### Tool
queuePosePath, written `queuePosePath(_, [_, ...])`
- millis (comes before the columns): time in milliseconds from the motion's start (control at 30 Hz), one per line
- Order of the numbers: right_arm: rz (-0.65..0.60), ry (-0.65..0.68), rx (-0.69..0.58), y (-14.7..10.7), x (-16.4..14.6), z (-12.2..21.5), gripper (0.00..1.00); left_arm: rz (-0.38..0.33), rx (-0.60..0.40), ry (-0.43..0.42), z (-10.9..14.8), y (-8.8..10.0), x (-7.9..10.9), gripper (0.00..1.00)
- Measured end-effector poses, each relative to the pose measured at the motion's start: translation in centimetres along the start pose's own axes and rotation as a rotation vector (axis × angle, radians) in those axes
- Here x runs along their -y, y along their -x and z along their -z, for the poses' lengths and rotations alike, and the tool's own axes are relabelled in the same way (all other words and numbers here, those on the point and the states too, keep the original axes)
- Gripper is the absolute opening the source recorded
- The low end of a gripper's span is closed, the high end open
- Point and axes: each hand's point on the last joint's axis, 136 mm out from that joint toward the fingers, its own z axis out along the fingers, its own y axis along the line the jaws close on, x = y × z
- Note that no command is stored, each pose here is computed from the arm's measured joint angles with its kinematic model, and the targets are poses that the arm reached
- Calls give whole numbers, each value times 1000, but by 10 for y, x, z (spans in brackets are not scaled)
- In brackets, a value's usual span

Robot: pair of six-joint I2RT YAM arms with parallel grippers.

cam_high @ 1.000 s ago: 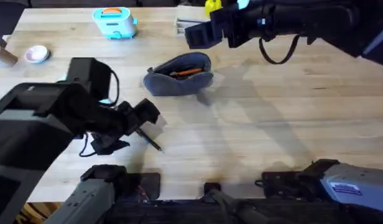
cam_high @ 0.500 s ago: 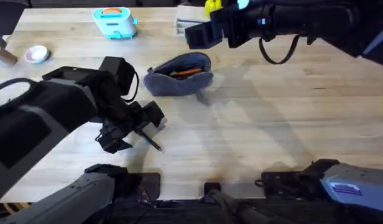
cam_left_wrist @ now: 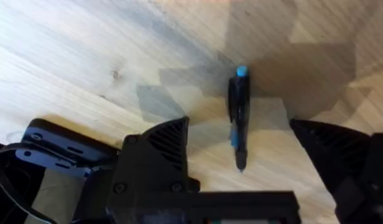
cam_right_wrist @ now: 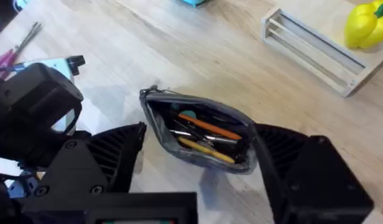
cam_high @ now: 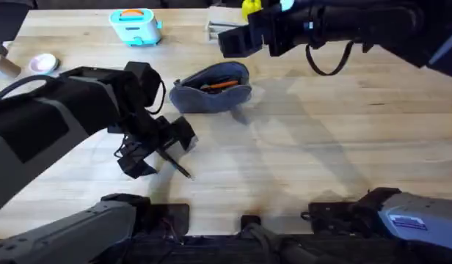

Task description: Unzip the bag, pick up the pens from the table one at a time and place them inside, then zip the bag closed.

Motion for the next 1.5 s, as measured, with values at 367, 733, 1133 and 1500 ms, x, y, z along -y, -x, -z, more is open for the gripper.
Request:
queuePosePath(367, [0, 0, 0, 0, 0, 0, 997, 41, -37, -44, -1, -5, 9, 413])
queuePosePath(733, [1, 0, 1, 0, 0, 0, 998, 44, -58, -79, 0, -8, 16, 57])
queuePosePath(1133, [-26, -45, 35, 9, 24, 6, 998, -142, 31, -163, 50, 24, 63, 47])
queuePosePath(1500, [-55, -107, 100, 23, 49, 32, 997, -548, 366, -370, 175, 66, 131, 41])
